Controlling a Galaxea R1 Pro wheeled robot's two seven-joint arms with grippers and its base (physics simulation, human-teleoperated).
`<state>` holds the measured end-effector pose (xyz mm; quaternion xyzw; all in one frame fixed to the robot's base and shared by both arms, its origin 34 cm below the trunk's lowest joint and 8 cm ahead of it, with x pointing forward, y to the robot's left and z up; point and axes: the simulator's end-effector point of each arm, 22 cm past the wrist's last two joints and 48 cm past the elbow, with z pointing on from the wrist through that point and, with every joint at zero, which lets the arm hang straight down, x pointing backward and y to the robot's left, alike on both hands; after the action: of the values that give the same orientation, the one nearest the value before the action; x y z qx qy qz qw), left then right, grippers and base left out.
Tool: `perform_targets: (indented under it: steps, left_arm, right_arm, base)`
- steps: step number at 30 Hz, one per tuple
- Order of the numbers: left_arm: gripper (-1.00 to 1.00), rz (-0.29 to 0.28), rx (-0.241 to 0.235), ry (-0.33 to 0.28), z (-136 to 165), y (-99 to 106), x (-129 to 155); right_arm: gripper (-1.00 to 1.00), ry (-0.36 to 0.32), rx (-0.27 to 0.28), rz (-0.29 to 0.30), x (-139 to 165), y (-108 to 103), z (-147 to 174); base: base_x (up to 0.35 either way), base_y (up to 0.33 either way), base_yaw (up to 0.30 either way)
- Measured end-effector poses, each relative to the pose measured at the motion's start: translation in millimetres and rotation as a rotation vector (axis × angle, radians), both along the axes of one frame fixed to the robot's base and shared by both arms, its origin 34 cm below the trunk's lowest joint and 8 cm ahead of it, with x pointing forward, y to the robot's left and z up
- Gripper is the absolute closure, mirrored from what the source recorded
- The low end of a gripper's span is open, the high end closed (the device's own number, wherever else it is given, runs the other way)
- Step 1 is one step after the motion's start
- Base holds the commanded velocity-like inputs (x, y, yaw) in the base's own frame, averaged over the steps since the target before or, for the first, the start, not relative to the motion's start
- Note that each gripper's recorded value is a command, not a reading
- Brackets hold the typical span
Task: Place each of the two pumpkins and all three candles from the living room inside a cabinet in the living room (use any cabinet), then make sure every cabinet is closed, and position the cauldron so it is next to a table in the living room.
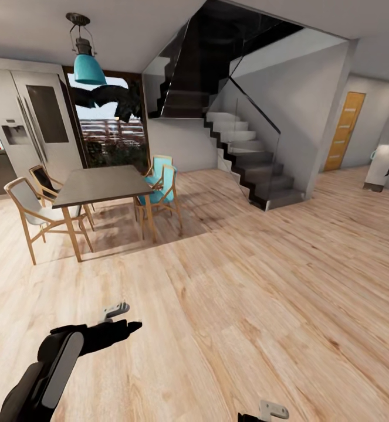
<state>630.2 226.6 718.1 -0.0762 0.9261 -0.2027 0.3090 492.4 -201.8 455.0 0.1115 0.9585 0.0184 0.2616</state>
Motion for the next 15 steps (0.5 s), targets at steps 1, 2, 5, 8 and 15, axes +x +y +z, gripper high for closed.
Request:
perform_targets:
  steps: [1,2,5,8,15]
  left_arm:
    - [-1.00,0.001,0.000,0.010,-6,0,-1]
    - [-1.00,0.002,0.000,0.020,-11,1,-1]
    - [-1.00,0.008,0.000,0.072,-34,3,-1]
    - [-1.00,0.016,0.002,0.119,-55,7,-1]
    - [-1.00,0.040,0.026,0.209,-98,28,-6]
  right_arm:
    - [-1.00,0.000,0.000,0.000,0,0,-2]
    - [-1.00,0.000,-0.001,0.000,-1,-1,-4]
    - [-1.00,0.001,-0.002,-0.001,-1,-1,-10]
    - [-1.00,0.000,-0.002,-0.001,-2,-1,-15]
    - [-1.00,-0.001,-0.002,-0.001,-4,-1,-29]
  base:
    - [0.000,0.000,0.000]
    - [0.000,0.000,0.000]
    - [0.000,0.000,0.000]
    - [0.000,0.000,0.000]
    - [0.000,0.000,0.000]
